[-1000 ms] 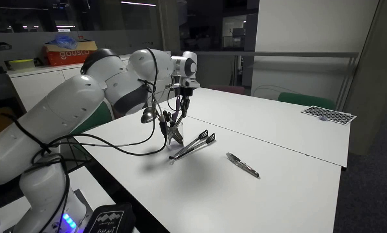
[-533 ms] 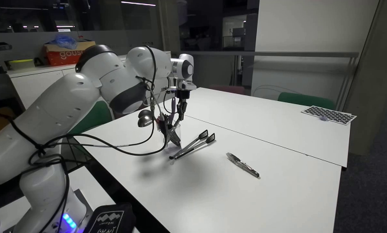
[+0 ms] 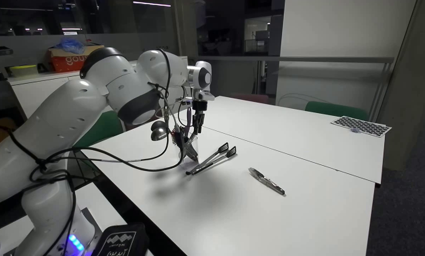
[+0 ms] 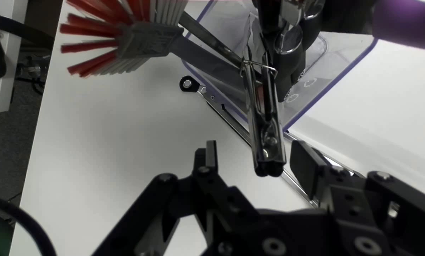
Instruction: Pick the object on the right and put it in the holder
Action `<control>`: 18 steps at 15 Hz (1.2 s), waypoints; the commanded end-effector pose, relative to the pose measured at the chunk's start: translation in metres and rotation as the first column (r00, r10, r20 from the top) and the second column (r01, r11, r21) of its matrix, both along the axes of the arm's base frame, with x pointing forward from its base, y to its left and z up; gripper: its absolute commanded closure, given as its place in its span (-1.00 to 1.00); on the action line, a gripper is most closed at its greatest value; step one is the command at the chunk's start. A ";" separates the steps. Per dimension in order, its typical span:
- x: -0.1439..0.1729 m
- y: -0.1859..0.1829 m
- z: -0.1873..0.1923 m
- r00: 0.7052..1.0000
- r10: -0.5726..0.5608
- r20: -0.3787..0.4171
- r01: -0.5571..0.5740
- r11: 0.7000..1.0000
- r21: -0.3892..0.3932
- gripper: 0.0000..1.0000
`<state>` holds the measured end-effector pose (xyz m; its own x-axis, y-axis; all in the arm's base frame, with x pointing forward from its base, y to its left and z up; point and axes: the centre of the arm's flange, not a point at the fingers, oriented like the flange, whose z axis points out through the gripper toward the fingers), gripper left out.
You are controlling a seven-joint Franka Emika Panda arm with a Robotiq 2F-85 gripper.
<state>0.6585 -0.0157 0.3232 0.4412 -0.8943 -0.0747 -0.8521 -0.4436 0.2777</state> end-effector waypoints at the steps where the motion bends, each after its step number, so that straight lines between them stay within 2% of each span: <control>1: -0.024 -0.003 0.020 0.999 -0.009 0.042 0.009 1.000 0.000 -0.80; 2: -0.025 -0.003 0.024 0.999 -0.009 0.050 0.009 1.000 0.002 -0.96; 3: -0.028 -0.003 0.030 0.998 -0.006 0.061 0.006 1.000 0.004 -1.00; 5: -0.034 -0.003 0.049 0.996 0.004 0.094 -0.006 1.000 0.024 -1.00; 6: -0.037 -0.006 0.064 0.995 0.026 0.092 -0.033 0.996 0.081 -1.00; 8: -0.044 -0.013 0.097 0.990 0.012 0.138 -0.032 0.989 0.145 -1.00; 12: -0.078 -0.035 0.157 0.981 0.013 0.194 -0.059 0.972 0.229 -1.00; 15: -0.111 -0.055 0.189 0.974 -0.008 0.228 -0.047 0.970 0.238 -1.00; 18: -0.138 -0.077 0.204 0.962 -0.067 0.265 0.007 0.975 0.221 -1.00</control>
<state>0.5689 -0.0766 0.5146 0.4636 -0.8634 -0.1987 -0.8832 -0.4684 -0.0255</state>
